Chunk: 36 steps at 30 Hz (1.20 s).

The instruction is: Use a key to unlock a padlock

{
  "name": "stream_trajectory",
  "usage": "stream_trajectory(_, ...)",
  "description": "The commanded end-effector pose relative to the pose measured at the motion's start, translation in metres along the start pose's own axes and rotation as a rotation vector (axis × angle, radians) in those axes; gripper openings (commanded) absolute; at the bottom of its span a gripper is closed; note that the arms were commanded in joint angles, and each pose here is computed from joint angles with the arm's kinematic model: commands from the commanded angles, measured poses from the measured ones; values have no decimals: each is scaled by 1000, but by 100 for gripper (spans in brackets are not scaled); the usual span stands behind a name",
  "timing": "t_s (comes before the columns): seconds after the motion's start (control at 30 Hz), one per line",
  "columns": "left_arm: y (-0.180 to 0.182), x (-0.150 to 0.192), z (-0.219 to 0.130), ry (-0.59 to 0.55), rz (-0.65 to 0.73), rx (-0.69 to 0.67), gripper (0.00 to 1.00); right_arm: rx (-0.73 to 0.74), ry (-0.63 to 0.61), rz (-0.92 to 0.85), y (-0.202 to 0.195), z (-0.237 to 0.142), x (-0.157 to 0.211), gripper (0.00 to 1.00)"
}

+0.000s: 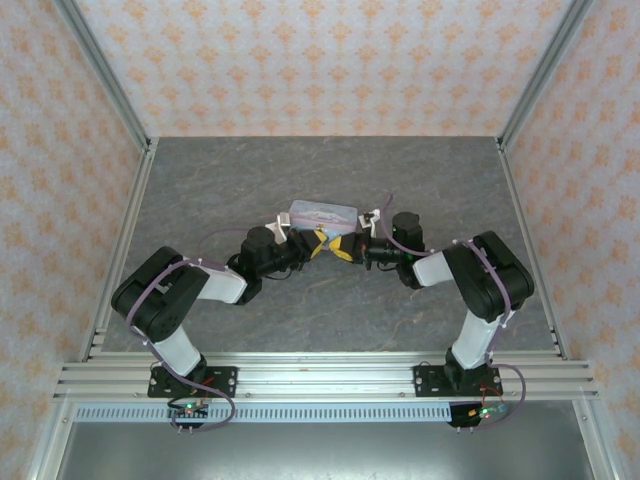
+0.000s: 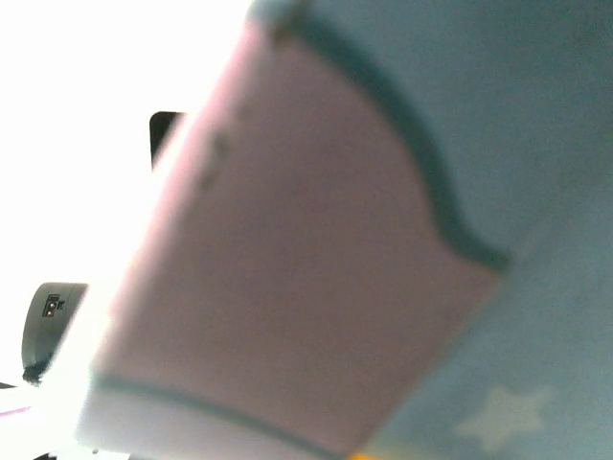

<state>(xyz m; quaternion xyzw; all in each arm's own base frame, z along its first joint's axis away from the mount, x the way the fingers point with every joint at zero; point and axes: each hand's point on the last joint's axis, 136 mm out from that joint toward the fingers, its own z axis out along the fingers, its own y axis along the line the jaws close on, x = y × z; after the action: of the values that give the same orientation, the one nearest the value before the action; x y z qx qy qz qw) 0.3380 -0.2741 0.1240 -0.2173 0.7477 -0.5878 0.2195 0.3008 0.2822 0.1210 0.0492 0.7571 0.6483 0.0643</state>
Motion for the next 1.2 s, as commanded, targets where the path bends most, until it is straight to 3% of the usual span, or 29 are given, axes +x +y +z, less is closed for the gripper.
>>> stream_trajectory(0.0, -46, 41, 3, 170, 88, 158, 0, -59, -39, -96, 22, -4, -27, 0)
stream_trajectory(0.43, -45, 46, -4, 166, 100, 142, 0, -36, -40, -91, 18, -9, -33, 0)
stream_trajectory(0.67, -52, 54, 0, 186, 94, 165, 0, -41, 1, -109, 25, 12, -32, 0)
stream_trajectory(0.93, -51, 57, 2, 186, 84, 172, 0, 3, -31, -118, 14, 16, -57, 0)
stream_trajectory(1.07, -51, 61, 4, 197, 84, 175, 0, -46, -13, -123, 30, 25, -63, 0)
stream_trajectory(1.17, -52, 63, 3, 199, 79, 188, 0, 19, -15, -145, 24, 22, -65, 0)
